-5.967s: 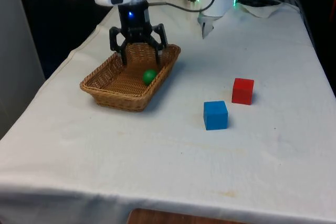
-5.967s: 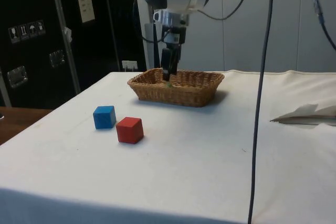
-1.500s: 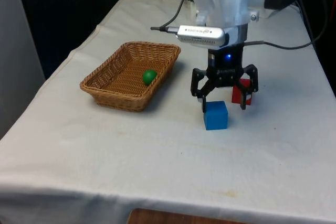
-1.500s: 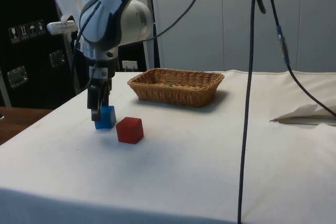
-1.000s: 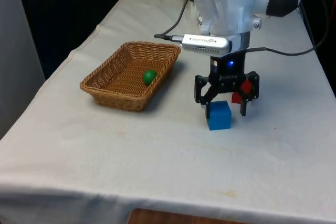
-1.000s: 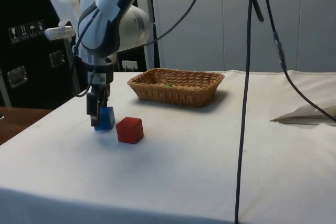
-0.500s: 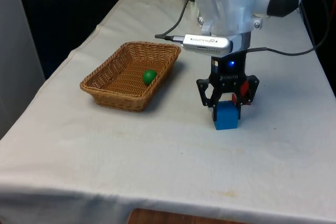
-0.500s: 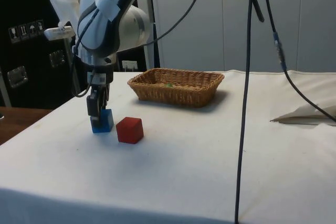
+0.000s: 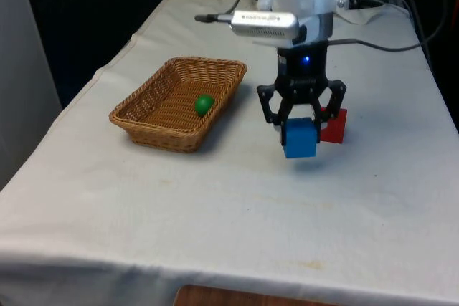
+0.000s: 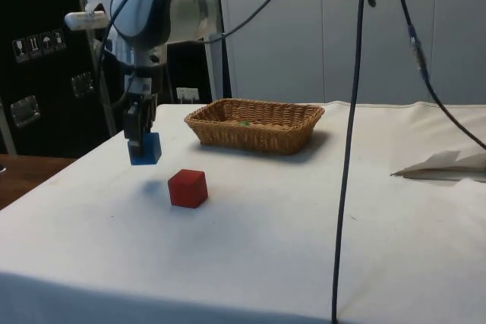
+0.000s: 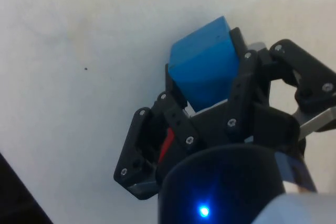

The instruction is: Place all non-red objects into the basket.

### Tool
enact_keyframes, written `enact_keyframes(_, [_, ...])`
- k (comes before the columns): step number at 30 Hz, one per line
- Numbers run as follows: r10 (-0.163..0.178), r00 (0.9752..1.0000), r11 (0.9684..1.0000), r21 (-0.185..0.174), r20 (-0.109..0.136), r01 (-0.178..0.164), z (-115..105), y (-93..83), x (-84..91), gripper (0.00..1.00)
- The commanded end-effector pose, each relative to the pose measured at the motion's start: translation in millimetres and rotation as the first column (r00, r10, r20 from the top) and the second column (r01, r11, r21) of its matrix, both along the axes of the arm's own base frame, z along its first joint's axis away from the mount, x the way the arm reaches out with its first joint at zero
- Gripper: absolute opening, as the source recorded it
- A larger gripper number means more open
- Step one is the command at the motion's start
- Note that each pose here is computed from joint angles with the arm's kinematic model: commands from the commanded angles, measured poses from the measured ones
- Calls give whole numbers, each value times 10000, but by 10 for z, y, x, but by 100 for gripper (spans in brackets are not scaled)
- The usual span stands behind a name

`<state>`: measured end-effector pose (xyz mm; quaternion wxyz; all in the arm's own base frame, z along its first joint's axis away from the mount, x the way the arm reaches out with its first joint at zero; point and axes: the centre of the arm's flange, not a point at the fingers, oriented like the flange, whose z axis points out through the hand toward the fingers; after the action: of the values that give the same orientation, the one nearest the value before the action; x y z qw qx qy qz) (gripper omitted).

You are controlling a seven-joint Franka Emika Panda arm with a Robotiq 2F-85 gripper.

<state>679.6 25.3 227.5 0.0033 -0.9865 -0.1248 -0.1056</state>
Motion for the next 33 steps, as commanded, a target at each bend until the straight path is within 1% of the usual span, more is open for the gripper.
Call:
enact_keyframes(1, [-22, 10000, 10000, -29, -34, 22, 49, -34, -14, 3])
enact_keyframes(2, [-42, 10000, 10000, 19, 5, 42, 60, -39, -1, 3])
enact_keyframes(3, [-31, 10000, 10000, -4, -31, 31, 124, -73, -20, 3])
enact_keyframes(5, [-40, 10000, 10000, 1, -28, 40, 153, -90, -23, 3])
enact_keyframes(7, [-49, 10000, 10000, 8, -33, 49, 243, -155, -42, 3])
enact_keyframes(10, [-57, 10000, 10000, 14, -47, 57, 308, -224, -79, 3])
enact_keyframes(11, [-52, 10000, 10000, 72, -8, 52, 297, -205, -63, 3])
enact_keyframes(12, [-60, 10000, 10000, 12, -34, 60, 348, -262, -103, 3])
enact_keyframes(18, [-59, 10000, 9999, -121, -23, 59, 458, -416, -214, 3])
enact_keyframes(19, [-71, 10000, 10000, -39, -19, 71, 429, -388, -186, 3])
enact_keyframes(20, [-58, 10000, 9999, -138, -25, 58, 473, -438, -229, 3])
enact_keyframes(25, [-64, 10000, 9997, -238, -24, 63, 557, -542, -309, 3])
enact_keyframes(27, [-71, 10000, 9995, -303, -27, 70, 604, -611, -357, 3])
enact_keyframes(28, [-65, 10000, 9995, -323, -42, 64, 613, -633, -376, 3])
enact_keyframes(29, [-88, 10000, 9997, -241, -33, 87, 597, -612, -351, 3])
enact_keyframes(30, [-75, 10000, 9994, -349, -25, 74, 633, -659, -389, 3])
enact_keyframes(33, [-77, 10000, 9991, -419, -42, 75, 690, -742, -454, 3])
